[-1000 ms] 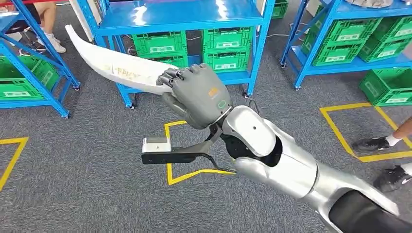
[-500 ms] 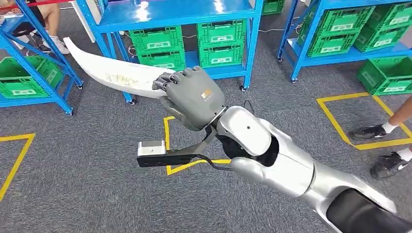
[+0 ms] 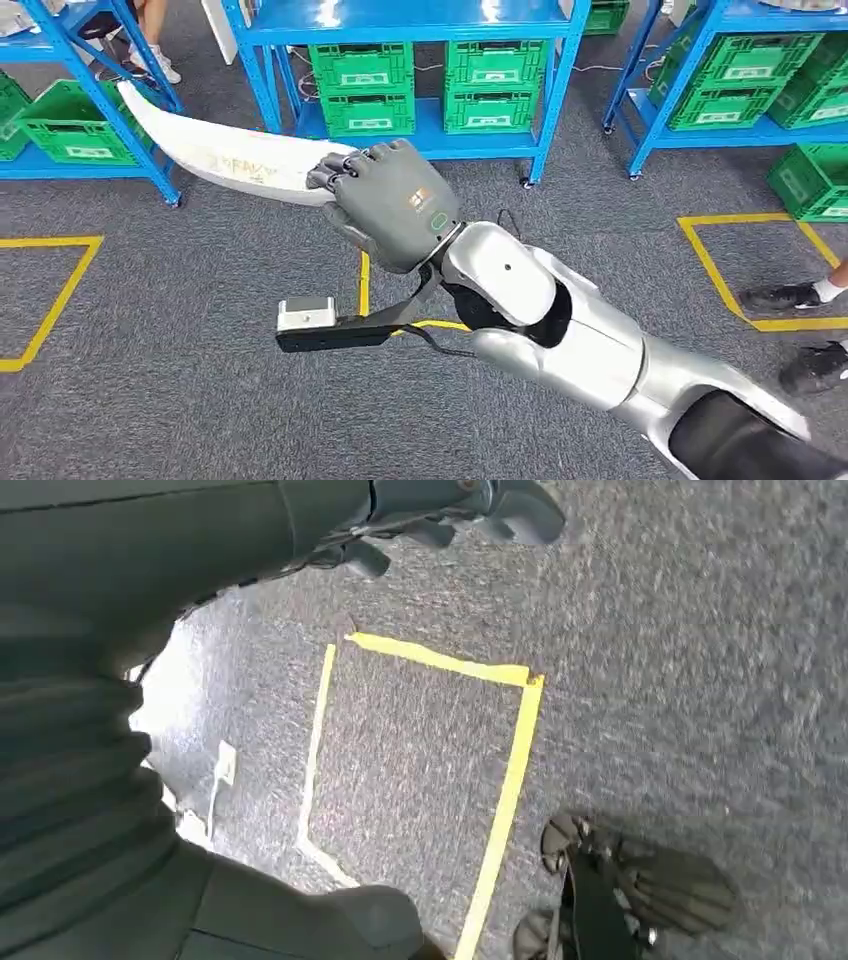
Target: Take the parts from the cabinet and place them on the table.
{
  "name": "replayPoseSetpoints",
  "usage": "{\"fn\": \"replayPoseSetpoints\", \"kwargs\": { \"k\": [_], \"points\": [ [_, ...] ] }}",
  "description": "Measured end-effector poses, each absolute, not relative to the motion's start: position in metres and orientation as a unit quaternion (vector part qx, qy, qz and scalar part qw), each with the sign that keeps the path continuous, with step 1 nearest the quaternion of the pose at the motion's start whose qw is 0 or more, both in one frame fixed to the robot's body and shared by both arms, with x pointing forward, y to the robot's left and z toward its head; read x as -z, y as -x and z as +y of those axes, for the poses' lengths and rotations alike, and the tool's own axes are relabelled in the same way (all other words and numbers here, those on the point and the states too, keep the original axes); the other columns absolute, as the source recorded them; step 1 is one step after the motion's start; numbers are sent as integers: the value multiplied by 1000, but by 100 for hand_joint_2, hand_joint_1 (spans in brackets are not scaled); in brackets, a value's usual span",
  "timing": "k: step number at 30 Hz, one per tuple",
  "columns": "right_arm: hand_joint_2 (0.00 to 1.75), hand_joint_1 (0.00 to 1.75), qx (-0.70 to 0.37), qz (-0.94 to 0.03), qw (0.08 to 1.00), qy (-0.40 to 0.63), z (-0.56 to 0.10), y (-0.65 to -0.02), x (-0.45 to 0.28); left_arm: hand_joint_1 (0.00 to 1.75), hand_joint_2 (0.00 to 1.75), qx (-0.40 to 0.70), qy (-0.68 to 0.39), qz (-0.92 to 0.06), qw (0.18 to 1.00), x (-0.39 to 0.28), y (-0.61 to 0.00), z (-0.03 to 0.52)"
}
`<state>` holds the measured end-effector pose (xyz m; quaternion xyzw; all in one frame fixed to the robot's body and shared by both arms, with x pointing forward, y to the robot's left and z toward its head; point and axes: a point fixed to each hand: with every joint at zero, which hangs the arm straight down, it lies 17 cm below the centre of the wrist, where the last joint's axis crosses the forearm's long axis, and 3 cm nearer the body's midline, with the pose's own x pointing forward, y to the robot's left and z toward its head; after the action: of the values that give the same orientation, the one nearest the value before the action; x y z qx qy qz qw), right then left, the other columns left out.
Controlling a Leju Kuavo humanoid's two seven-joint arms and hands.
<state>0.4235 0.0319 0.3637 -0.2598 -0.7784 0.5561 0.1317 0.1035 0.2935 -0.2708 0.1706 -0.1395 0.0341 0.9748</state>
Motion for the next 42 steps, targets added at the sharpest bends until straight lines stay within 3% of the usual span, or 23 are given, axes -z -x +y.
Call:
{"fn": "replayPoseSetpoints", "kwargs": {
  "k": [42],
  "points": [
    [175,175,-566,-773,129,256,29,-424,-360,0,175,-30,-167,-139,976,271,-103,288]
  ]
}}
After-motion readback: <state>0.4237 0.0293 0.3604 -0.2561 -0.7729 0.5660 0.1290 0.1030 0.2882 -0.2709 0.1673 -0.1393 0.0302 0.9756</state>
